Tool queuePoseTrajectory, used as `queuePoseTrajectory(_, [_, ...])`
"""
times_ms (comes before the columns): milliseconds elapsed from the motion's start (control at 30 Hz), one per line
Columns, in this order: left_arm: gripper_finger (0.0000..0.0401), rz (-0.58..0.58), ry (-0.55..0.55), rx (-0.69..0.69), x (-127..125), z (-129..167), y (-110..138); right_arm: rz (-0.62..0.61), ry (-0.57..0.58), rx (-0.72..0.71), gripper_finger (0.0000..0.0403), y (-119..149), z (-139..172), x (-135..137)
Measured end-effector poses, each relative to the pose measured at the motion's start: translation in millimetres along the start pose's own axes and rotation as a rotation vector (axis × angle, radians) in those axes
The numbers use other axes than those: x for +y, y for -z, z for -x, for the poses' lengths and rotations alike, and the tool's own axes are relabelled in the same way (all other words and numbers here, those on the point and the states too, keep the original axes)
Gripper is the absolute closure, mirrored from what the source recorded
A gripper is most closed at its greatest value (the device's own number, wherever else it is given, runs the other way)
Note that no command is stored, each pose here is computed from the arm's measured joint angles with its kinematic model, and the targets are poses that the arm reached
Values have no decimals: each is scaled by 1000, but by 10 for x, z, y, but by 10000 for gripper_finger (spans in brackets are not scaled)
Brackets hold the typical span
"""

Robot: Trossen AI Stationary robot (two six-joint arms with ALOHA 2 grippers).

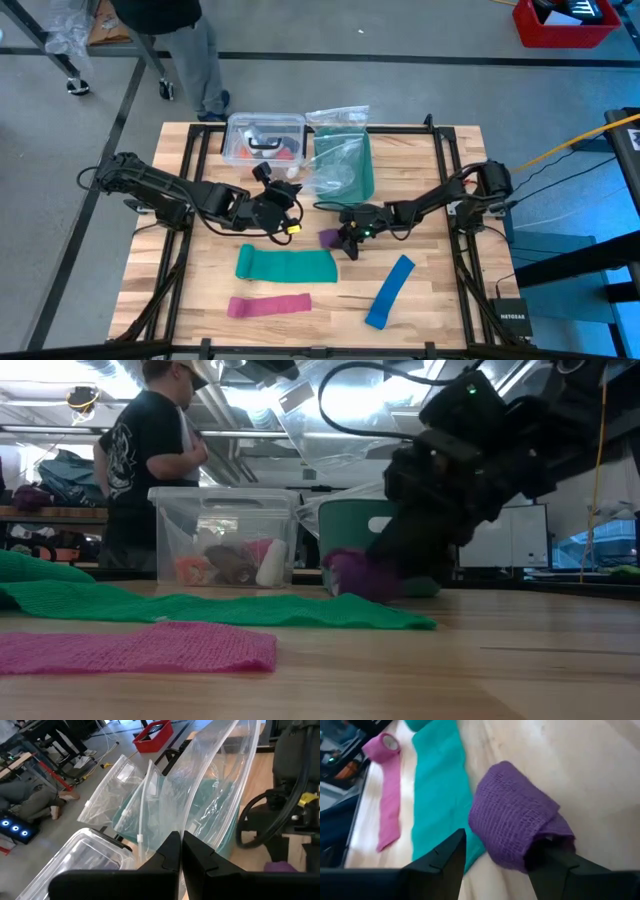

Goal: Roll bandage
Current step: Insert the purple bandage into the transparent zip bag

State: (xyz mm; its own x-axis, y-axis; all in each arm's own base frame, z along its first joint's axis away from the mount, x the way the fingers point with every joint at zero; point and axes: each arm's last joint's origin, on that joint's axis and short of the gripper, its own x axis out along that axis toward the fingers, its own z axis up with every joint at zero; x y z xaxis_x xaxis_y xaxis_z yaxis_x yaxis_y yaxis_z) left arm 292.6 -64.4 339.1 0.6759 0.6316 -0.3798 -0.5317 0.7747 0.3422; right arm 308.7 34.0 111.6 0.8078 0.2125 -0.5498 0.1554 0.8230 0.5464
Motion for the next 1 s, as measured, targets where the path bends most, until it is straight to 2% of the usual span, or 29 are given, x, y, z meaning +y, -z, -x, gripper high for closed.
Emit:
queuePoseTrajectory(133, [401, -1, 0, 0, -1, 2, 0, -1, 0, 12, 216, -27, -140, -1])
queuePoseTrajectory(233, [401, -2, 0, 1, -1, 2, 1, -1, -45, 42, 235, -45, -240, 10])
queuePoseTrajectory(300, [401, -3, 0, 2, -1, 2, 3, 1, -71, 59, 265, -71, -268, 8])
queuePoseTrajectory(467, [401, -6, 0, 4, 0, 2, 6, 69, -163, 75, 374, -197, -269, -11])
queuePoseTrajectory(500, [401, -6, 0, 4, 0, 2, 6, 85, -180, 78, 382, -219, -267, -20])
queuePoseTrajectory(667, [401, -5, 0, 3, 0, 2, 5, 105, -283, 95, 368, -355, -256, -40])
queuePoseTrajectory(800, [401, -5, 0, 4, 0, 2, 5, 165, -392, 81, 383, -472, -255, 33])
queuePoseTrajectory(1000, [401, -13, -1, 9, 1, 2, 13, 249, -548, 32, 383, -668, -249, 205])
